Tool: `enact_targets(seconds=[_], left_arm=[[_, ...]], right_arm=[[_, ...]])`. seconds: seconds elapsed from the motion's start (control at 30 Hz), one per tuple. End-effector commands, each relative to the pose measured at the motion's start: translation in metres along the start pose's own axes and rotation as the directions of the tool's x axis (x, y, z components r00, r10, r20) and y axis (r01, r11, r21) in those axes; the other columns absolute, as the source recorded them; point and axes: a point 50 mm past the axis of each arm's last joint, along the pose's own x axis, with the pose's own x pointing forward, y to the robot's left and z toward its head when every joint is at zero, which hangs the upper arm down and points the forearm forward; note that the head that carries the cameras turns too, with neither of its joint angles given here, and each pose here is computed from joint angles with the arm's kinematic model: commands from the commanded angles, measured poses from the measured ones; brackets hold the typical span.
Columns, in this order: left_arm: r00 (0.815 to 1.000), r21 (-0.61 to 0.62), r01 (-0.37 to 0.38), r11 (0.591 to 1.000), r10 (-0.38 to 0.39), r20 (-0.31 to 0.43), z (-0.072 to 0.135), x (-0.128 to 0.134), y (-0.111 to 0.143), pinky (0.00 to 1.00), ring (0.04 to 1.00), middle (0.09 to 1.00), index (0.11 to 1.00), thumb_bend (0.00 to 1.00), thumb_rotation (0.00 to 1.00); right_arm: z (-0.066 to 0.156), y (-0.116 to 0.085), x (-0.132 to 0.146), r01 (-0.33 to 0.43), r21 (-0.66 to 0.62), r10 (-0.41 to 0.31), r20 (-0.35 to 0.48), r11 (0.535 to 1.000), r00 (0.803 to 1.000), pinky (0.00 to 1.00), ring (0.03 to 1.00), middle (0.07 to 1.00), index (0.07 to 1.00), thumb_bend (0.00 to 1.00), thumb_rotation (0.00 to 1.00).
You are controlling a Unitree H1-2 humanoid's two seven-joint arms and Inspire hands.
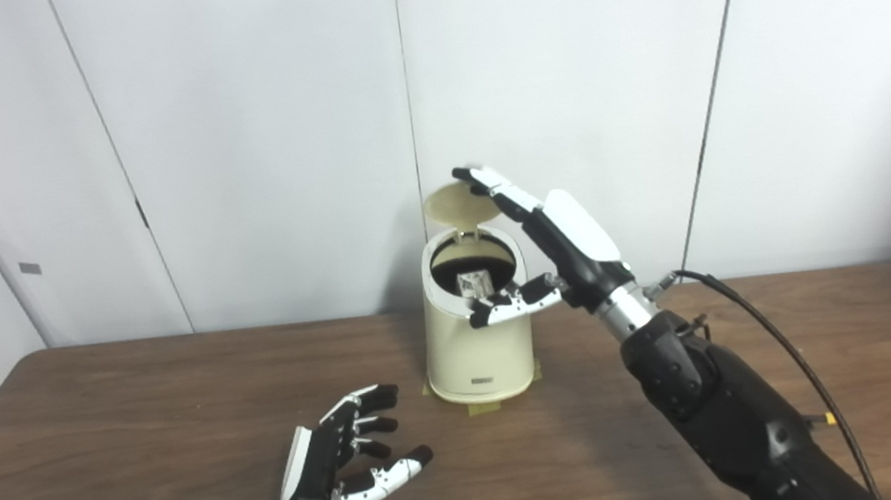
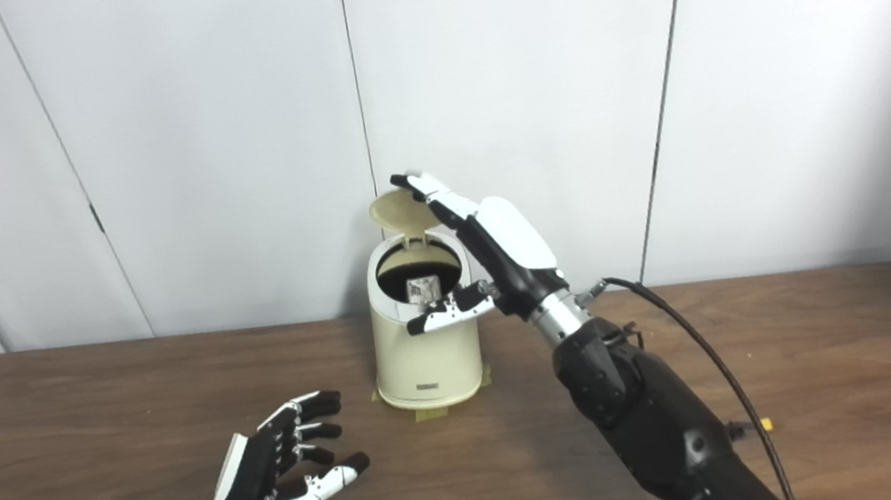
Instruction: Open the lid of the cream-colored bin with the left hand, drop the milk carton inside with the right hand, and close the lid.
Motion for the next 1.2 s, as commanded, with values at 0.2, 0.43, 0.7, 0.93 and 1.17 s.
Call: enact_targets(seconds=[0.2, 0.43, 0.7, 0.93, 1.17], left_arm=[[0.999, 0.013, 0.008, 1.0, -0.008, 0.034, -0.001, 0.004, 0.005, 0.58, 0.697, 0.769, 0.746, 0.7, 0.07], [0.999, 0.024, 0.01, 1.0, -0.011, 0.042, -0.003, 0.005, 0.008, 0.57, 0.697, 0.77, 0.748, 0.7, 0.08], [0.998, 0.015, 0.003, 1.0, -0.004, 0.059, -0.001, 0.004, 0.016, 0.62, 0.72, 0.767, 0.762, 0.71, 0.11], [0.992, 0.036, -0.028, 0.999, 0.024, 0.127, 0.018, 0.019, 0.024, 0.6, 0.722, 0.78, 0.793, 0.72, 0.16], [0.958, 0.204, -0.009, 0.979, -0.05, 0.283, 0.094, 0.074, 0.047, 0.78, 0.885, 0.923, 0.928, 0.85, 0.37]], right_arm=[[0.019, -0.042, -0.01, 0.22, 0.209, -0.235, 0.052, 0.953, 0.971, 0.32, 0.465, 0.699, 0.722, 0.76, 0.03], [-0.009, -0.049, -0.067, 0.331, 0.407, -0.297, -0.147, 0.851, 0.944, 0.38, 0.504, 0.681, 0.732, 0.76, 0.09], [-0.035, -0.039, -0.139, 0.362, 0.474, -0.222, -0.327, 0.803, 0.919, 0.57, 0.719, 0.81, 0.794, 0.75, 0.26], [-0.036, -0.022, -0.157, 0.406, 0.495, -0.221, -0.39, 0.768, 0.894, 0.67, 0.759, 0.815, 0.796, 0.8, 0.3], [-0.035, -0.011, -0.165, 0.445, 0.482, -0.232, -0.438, 0.755, 0.869, 0.64, 0.761, 0.83, 0.811, 0.82, 0.32]])
